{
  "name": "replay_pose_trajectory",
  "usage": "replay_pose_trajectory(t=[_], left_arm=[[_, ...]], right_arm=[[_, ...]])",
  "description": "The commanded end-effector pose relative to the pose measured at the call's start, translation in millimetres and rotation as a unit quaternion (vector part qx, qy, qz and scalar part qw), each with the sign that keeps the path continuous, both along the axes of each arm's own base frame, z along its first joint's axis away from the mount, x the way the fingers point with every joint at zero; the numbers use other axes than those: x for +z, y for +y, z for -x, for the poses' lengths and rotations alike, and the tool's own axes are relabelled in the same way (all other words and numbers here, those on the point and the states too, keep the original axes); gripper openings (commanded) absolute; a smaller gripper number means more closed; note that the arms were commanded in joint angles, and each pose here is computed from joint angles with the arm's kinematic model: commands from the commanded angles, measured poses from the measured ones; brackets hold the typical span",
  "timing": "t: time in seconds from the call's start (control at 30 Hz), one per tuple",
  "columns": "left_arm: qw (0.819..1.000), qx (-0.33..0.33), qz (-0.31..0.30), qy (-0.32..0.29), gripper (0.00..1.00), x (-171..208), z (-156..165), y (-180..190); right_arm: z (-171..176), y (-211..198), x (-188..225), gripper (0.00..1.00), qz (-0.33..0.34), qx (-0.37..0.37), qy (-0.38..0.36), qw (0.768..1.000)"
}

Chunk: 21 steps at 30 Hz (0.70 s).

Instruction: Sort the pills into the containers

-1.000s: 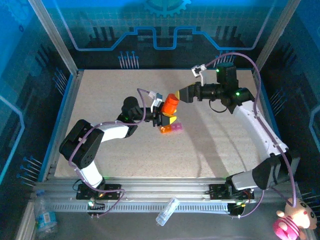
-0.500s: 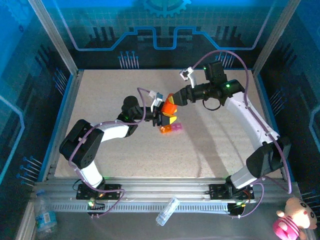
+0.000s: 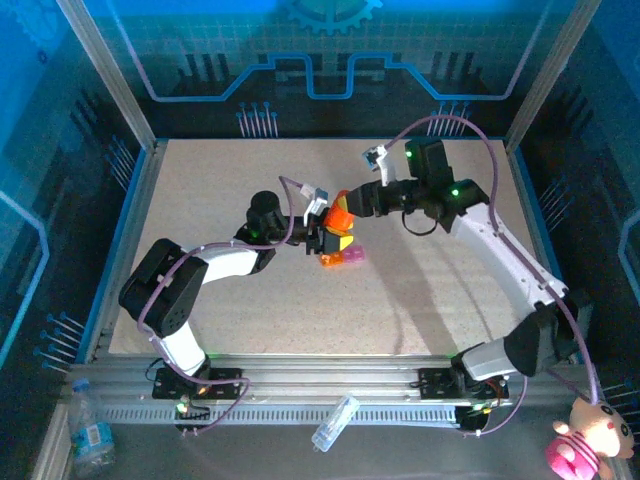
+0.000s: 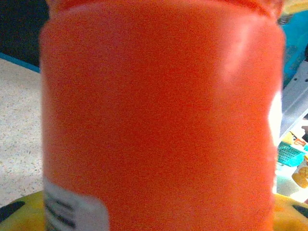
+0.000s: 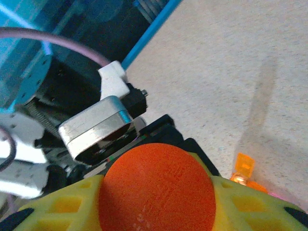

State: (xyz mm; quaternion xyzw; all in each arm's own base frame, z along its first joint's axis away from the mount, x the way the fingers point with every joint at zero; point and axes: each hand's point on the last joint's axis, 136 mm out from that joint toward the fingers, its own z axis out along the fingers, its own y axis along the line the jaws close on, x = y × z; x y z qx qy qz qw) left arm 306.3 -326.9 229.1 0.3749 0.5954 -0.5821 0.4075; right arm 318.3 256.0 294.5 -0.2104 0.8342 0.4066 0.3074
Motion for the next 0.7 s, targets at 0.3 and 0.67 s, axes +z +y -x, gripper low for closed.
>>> replay_pose_trajectory(t=[0.3, 0.67], left_arm=[[0.997, 0.037, 0.015, -0.068, 0.0, 40, -21, -5], [0.997, 0.027, 0.015, -0.076, 0.0, 45, -24, -8]], right_arm=[[0, 1, -21, 0.63, -0.008, -0.137, 0.021, 0.99], [39, -44, 53, 0.87, -0.046, -0.048, -0.058, 0.996]])
